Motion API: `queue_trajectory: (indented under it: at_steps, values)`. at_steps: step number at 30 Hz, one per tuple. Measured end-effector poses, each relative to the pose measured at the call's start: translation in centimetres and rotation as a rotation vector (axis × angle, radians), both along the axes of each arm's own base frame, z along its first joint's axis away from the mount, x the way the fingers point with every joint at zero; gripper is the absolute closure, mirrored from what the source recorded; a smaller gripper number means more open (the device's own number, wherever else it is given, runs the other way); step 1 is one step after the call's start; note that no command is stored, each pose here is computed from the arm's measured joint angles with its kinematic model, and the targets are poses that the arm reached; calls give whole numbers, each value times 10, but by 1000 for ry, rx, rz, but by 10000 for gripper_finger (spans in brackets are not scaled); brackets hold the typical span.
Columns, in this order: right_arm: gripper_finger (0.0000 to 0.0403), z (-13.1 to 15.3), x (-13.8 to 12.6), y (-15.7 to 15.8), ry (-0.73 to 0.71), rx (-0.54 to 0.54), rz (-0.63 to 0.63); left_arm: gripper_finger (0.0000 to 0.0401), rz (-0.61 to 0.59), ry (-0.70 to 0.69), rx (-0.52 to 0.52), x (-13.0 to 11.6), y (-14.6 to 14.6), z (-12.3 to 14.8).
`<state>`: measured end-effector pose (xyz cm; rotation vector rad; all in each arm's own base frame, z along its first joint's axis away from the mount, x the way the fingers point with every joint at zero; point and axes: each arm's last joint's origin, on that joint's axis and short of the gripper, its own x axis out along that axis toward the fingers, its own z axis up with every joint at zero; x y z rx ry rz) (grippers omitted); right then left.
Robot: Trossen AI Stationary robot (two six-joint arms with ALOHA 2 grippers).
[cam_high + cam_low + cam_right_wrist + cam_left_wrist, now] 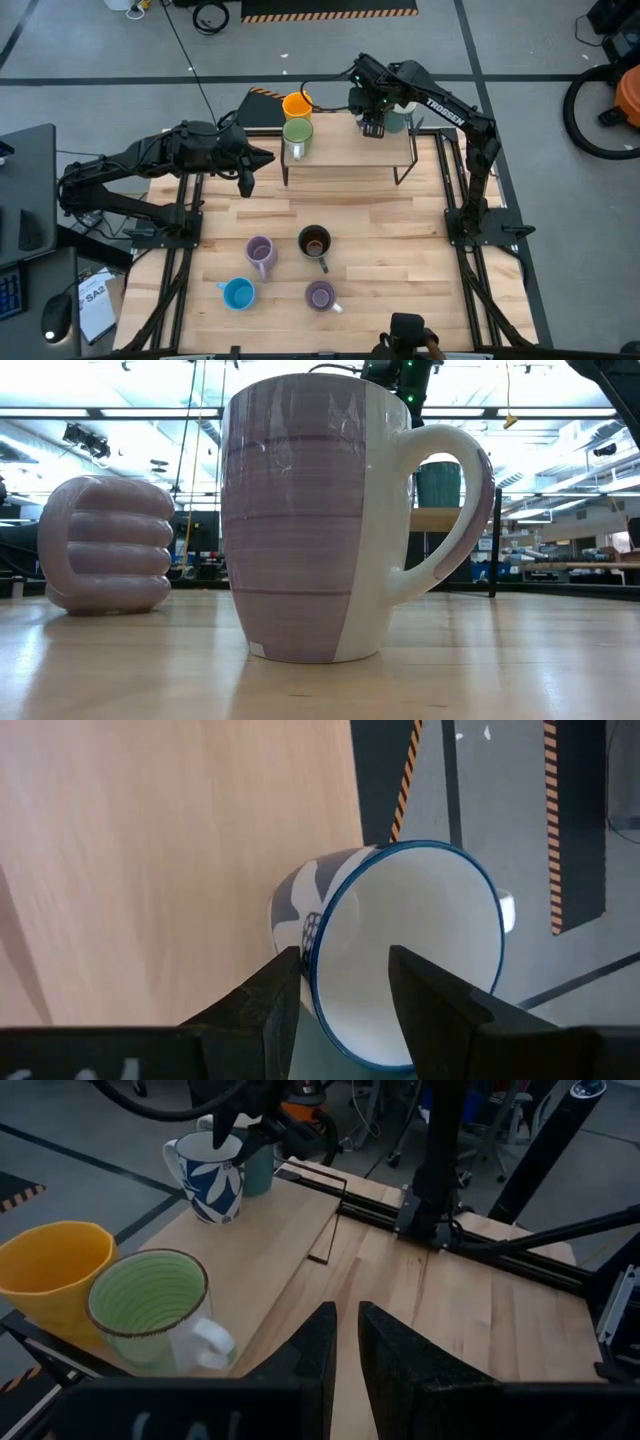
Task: Place coffee mugs
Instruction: Put the blue patterned mug on the shelf, then put the light blue mug on the shelf
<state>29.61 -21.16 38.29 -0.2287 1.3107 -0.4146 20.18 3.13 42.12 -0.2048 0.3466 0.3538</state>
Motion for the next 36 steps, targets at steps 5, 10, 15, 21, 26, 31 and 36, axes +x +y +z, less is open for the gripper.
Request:
queue_trajectory:
  at_steps: [5, 10, 15, 21, 26, 31, 36]
  values:
    - [243, 0, 0, -1, -1, -2, -5, 351, -3, 3, 8, 0, 0, 0]
    - [243, 0, 4, 5, -19, 8, -24, 351, -4, -31, 14, 1, 0, 3]
    - [243, 0, 8, 12, -14, -15, -43, 351, -37, -99, 52, 4, 0, 10]
    - [243, 4, 12, 19, -20, -51, -83, 351, -37, -207, 71, 6, 0, 21]
    - [243, 15, 16, 27, -90, -62, -111, 351, -109, -207, -12, 12, -5, 17]
    - [243, 31, 20, 42, -169, -74, -115, 351, -238, -58, -127, 9, -18, 2]
    - [243, 49, 26, 64, -274, -61, -108, 351, -254, 140, -161, 2, -25, -15]
